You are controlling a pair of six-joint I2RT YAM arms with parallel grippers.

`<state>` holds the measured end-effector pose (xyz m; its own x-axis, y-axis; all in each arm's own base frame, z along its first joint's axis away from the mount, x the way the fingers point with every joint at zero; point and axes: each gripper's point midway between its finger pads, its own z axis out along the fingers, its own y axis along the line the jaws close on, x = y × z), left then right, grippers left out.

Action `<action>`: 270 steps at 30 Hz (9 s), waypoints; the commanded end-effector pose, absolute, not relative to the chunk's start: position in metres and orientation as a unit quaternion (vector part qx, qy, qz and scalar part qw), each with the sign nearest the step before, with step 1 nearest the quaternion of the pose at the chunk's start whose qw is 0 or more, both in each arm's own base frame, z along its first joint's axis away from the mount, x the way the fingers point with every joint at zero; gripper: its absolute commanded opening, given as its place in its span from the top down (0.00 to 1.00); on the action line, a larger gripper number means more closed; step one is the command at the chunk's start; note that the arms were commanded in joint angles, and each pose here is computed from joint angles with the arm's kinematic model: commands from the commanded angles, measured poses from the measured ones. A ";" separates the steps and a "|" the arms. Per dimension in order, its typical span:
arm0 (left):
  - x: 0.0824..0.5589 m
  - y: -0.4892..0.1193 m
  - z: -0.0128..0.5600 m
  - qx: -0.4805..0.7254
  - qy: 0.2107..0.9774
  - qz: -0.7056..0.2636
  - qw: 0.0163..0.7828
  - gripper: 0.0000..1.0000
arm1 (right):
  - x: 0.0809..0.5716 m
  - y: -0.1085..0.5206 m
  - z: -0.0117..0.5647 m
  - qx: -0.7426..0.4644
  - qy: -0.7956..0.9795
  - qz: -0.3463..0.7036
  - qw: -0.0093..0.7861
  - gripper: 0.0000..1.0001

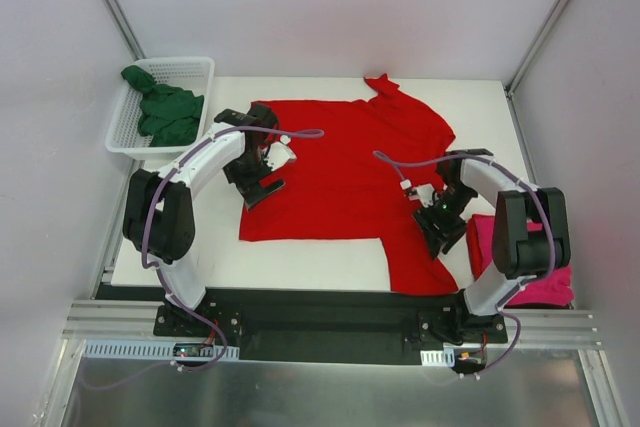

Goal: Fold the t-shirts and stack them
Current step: Flatten out the tshirt

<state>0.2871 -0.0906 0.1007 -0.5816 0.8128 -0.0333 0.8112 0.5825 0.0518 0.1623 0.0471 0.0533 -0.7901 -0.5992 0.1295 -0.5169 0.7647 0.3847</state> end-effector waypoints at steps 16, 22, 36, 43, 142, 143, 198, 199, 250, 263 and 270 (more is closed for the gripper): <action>0.275 -0.095 0.096 0.463 0.886 0.005 -0.001 0.01 | 0.182 0.035 0.022 0.307 -0.946 -0.103 -0.022 0.55; 0.274 -0.096 0.095 0.466 0.885 0.005 -0.004 0.01 | 0.187 0.034 0.021 0.304 -0.948 -0.091 -0.038 0.61; 0.275 -0.096 0.093 0.467 0.884 0.008 -0.007 0.01 | 0.165 0.053 0.014 0.338 -0.925 -0.174 0.016 0.61; 0.277 -0.096 0.093 0.468 0.883 0.011 -0.008 0.01 | 0.151 0.063 0.017 0.356 -0.907 -0.222 0.043 0.63; 0.396 -0.183 0.108 0.485 0.864 -0.001 0.134 0.01 | 0.408 0.018 0.064 0.428 -0.861 0.174 -0.212 0.00; 0.393 -0.184 0.106 0.490 0.862 -0.009 0.133 0.01 | 0.420 0.017 0.070 0.426 -0.858 0.182 -0.222 0.00; 0.465 -0.102 0.066 0.452 0.869 0.105 0.169 0.01 | 0.276 0.075 0.029 0.437 -0.891 -0.124 -0.027 0.00; 0.465 -0.101 0.066 0.452 0.869 0.106 0.168 0.00 | 0.270 0.076 0.022 0.441 -0.888 -0.132 -0.005 0.00; 0.417 -0.030 0.049 0.445 0.881 0.123 0.100 0.01 | 0.123 0.108 0.072 0.547 -0.771 -0.216 0.245 0.00; 0.382 -0.088 0.089 0.462 0.873 0.058 0.148 0.01 | 0.126 0.129 0.098 0.563 -0.777 -0.209 0.189 0.00; 0.314 -0.110 0.059 0.475 0.876 -0.019 0.079 0.01 | 0.119 0.135 0.079 0.555 -0.775 -0.208 0.220 0.00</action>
<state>0.3609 -0.1046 0.0732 -0.4939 0.8478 -0.1932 0.8259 0.5269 0.2006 0.1355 0.1351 0.0780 -0.2704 -0.9612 0.0543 -0.8243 0.2603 0.5027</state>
